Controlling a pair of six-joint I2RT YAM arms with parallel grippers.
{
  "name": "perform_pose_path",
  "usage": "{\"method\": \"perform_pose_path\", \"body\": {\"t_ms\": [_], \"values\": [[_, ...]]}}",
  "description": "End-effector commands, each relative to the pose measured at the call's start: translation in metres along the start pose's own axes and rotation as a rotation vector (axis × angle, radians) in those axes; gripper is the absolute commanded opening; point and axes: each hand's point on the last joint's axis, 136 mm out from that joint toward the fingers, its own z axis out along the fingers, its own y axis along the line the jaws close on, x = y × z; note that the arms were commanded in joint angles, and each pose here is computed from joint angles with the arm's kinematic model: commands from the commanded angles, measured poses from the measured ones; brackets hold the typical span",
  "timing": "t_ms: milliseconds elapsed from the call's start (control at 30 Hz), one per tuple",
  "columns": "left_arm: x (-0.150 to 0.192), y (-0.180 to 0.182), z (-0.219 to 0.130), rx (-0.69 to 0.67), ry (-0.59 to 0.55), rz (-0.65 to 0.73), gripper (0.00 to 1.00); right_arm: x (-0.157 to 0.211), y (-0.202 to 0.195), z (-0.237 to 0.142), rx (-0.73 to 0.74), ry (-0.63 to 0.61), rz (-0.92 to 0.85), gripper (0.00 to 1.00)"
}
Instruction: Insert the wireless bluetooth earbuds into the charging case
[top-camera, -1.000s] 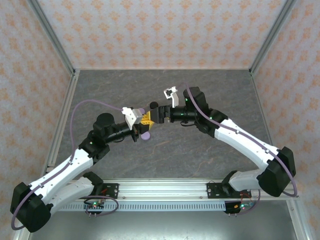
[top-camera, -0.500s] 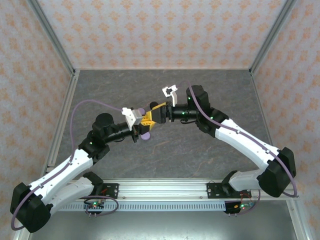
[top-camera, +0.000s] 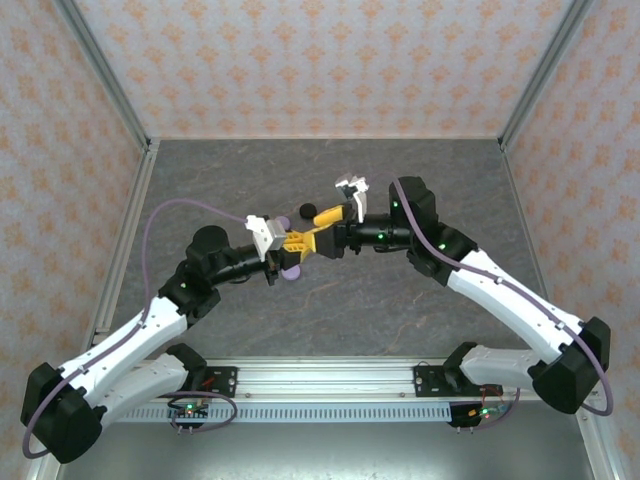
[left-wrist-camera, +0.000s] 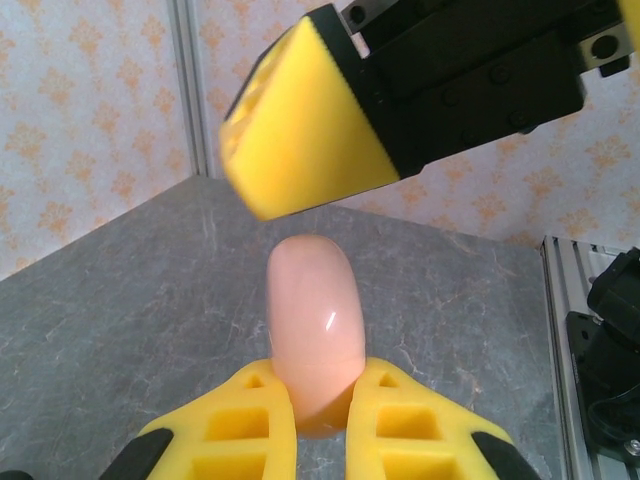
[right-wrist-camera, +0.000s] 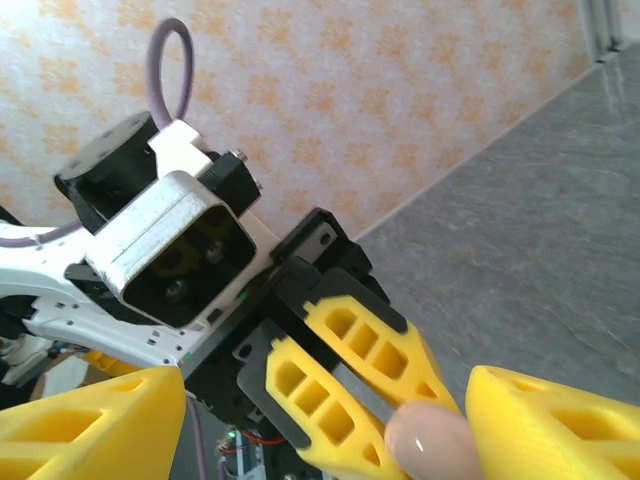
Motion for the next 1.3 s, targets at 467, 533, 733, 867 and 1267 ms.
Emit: {"method": "perform_pose_path", "body": {"t_ms": [467, 533, 733, 867, 1267], "values": [[0.090, 0.074, 0.039, -0.287, 0.243, -0.350, 0.00, 0.011, -0.125, -0.114, 0.868, -0.126, 0.214, 0.92], [0.102, 0.077, 0.049, -0.272, 0.291, -0.400, 0.00, 0.016, -0.130, -0.120, 0.890, -0.136, 0.241, 0.95], [0.145, 0.082, 0.070, -0.264, 0.483, -0.536, 0.00, 0.033, -0.150, -0.145, 1.002, -0.184, 0.312, 0.99], [0.168, 0.080, 0.078, -0.251, 0.557, -0.622, 0.00, 0.040, -0.157, -0.152, 1.006, -0.216, 0.347, 0.99], [0.213, 0.074, 0.095, -0.219, 0.672, -0.798, 0.02, 0.054, -0.169, -0.156, 1.066, -0.184, 0.357, 0.99]]}}
